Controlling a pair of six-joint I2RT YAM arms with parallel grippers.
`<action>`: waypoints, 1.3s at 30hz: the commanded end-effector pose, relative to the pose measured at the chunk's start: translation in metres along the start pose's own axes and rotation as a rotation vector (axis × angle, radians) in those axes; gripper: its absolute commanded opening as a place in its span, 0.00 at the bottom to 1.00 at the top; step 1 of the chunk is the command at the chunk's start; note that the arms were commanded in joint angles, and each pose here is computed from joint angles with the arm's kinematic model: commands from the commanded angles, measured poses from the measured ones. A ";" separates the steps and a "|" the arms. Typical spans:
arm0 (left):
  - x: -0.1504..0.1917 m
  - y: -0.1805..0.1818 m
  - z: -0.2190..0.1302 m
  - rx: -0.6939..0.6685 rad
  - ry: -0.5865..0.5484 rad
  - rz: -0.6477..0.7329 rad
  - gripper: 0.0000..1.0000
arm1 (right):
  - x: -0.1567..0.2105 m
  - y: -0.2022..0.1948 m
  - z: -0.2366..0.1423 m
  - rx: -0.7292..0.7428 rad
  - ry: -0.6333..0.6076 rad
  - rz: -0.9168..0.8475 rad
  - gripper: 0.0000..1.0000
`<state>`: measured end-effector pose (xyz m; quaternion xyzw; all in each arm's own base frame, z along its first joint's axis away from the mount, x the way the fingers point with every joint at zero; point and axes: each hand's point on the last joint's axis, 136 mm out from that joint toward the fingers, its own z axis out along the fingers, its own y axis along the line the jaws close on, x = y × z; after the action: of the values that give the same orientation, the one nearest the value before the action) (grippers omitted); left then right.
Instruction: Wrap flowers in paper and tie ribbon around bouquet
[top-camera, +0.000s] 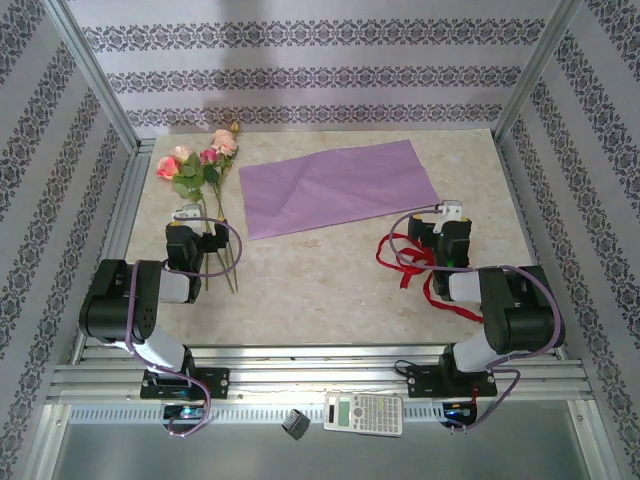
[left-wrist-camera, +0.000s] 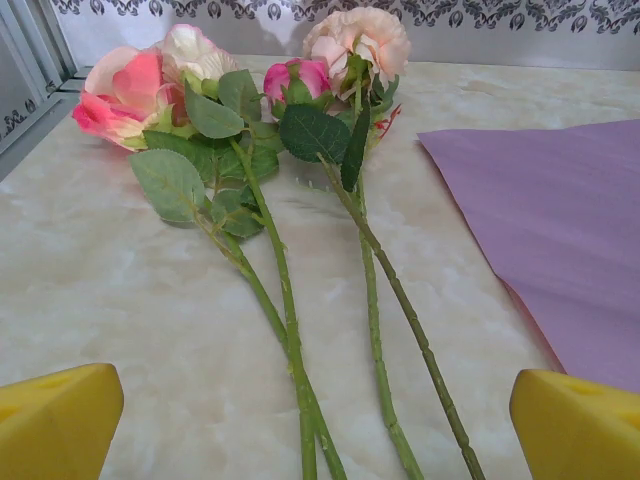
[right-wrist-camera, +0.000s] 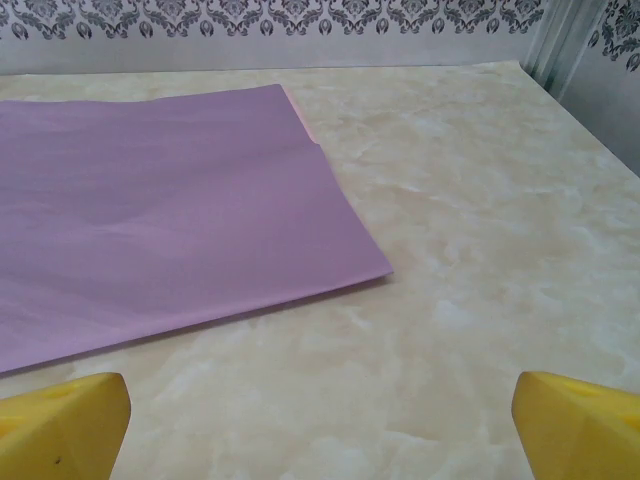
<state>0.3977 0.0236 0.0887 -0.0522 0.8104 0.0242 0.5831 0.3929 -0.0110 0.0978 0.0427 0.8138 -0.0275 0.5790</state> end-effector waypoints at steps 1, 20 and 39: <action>-0.001 -0.001 -0.001 -0.003 0.000 0.020 0.99 | -0.009 0.003 0.000 -0.011 -0.037 -0.003 0.98; 0.001 -0.008 0.001 0.037 0.016 0.036 0.99 | -0.009 0.003 0.000 -0.009 -0.036 -0.003 0.98; -0.154 -0.023 -0.069 -0.129 0.075 -0.234 0.99 | -0.170 -0.008 -0.098 0.245 -0.286 0.189 0.98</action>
<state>0.3981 0.0025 0.2655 -0.1061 0.7545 0.0330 0.6468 0.3672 0.0044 0.2287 0.0743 0.7255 -0.0937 0.6778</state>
